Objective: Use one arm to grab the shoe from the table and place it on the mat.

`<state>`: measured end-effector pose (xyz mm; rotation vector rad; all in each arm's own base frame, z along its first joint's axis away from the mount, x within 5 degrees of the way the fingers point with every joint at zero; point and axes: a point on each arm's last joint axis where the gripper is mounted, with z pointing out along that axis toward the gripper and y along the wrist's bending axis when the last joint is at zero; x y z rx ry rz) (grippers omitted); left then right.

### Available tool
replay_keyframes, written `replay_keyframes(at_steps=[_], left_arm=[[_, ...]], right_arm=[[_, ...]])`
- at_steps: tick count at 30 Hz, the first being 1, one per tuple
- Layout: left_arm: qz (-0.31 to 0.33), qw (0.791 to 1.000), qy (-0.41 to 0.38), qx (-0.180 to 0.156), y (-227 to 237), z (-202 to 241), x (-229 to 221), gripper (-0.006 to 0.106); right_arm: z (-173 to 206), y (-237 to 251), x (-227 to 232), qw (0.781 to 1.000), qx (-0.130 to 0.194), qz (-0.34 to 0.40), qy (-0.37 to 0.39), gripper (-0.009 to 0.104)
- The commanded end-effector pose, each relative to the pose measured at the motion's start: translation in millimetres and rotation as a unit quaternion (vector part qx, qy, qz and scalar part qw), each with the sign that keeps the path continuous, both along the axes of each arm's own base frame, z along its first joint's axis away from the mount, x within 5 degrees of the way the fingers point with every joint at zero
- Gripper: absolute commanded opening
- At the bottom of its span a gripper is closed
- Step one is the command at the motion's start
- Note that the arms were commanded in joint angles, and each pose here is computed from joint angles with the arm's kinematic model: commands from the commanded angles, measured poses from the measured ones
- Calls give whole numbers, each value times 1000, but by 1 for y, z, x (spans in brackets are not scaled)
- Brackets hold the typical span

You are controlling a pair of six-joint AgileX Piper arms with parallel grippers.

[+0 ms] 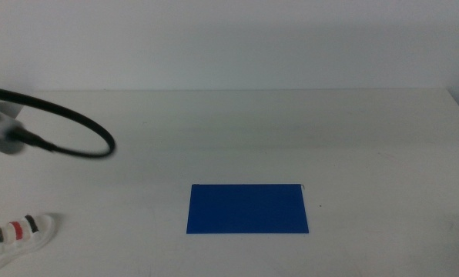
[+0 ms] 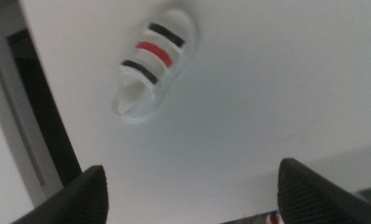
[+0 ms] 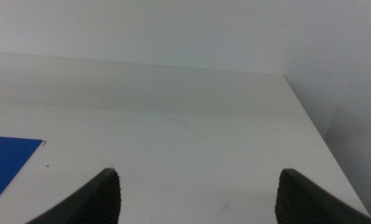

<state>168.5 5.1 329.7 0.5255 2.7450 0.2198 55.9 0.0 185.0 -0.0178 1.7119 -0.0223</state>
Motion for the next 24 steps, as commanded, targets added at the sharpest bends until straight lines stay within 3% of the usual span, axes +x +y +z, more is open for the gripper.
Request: replay_keyframes(at_steps=[1, 6, 15, 24], left_arm=[[-40, 999, 18, 17, 0, 1, 10, 94], [-78, 995, 52, 31, 5, -16, 39, 94], [-135, 985, 109, -25, 48, -48, 82, 94], [-172, 971, 164, 0, 66, -100, 114, 94]], right_arm=[[7, 0, -1, 999, -9, -1, -49, 64], [7, 0, -1, 999, -9, -1, -49, 64], [7, 0, -1, 999, -9, -1, -49, 64], [7, 0, -1, 999, -9, -1, -49, 64]])
